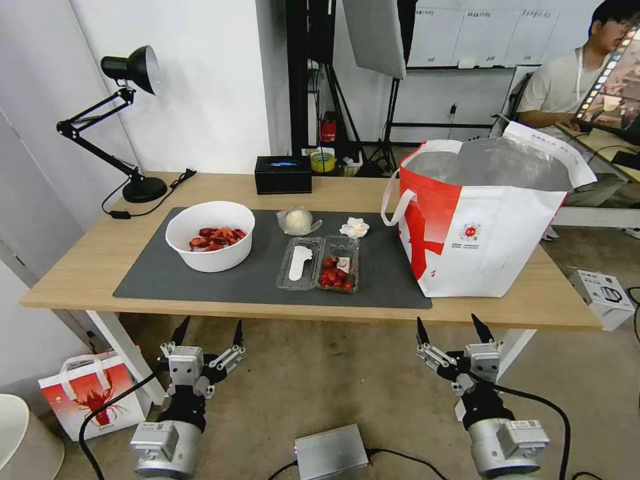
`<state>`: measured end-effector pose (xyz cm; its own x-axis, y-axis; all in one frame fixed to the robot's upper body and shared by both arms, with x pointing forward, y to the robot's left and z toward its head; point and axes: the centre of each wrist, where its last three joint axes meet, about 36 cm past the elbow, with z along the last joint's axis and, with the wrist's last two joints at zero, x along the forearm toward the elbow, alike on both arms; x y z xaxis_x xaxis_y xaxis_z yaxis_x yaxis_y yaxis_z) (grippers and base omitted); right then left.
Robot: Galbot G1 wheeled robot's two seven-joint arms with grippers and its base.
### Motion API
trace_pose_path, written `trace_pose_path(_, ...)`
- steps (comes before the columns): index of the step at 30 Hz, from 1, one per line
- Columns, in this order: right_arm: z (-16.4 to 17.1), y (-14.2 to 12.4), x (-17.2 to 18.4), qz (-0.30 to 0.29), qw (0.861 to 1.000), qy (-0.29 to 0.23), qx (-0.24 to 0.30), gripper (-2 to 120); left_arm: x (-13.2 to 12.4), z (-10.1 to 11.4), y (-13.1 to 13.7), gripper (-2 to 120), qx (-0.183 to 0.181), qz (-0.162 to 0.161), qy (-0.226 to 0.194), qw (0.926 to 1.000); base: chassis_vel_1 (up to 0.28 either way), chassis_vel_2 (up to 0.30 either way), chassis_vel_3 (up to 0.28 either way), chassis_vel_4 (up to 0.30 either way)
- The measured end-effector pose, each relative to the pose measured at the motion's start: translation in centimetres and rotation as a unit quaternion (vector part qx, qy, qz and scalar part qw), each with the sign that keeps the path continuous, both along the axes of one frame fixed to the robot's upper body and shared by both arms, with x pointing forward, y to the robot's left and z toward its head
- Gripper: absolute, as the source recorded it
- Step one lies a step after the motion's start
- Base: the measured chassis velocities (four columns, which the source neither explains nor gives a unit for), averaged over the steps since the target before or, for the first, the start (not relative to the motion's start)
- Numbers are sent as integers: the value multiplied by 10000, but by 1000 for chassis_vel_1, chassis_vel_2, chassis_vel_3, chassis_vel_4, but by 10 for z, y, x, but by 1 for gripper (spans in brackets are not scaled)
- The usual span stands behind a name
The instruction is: Pick up the trash from the table and place it into the takeout bag.
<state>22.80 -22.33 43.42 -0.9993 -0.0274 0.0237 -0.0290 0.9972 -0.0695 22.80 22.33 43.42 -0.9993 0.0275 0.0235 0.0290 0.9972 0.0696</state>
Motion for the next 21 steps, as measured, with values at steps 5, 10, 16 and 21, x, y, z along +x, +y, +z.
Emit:
trace_pose_path(5, 0, 0, 0, 0, 10000, 0, 0, 100, 0, 0, 0, 100, 0, 0, 0, 10000, 0, 0, 0, 0)
trace_pose_path(10, 0, 0, 0, 0, 10000, 0, 0, 100, 0, 0, 0, 100, 0, 0, 0, 10000, 0, 0, 0, 0)
trace_pose_path(16, 0, -7, 6, 172, 9998, 25, -28, 100, 1, -6, -2, 100, -217, 231, 204, 9993, 0, 0, 0, 0)
trace_pose_path(21, 3, -23, 22, 523, 9985, 136, -103, 100, 2, -13, -4, 100, -526, 540, 630, 9952, 0, 0, 0, 0)
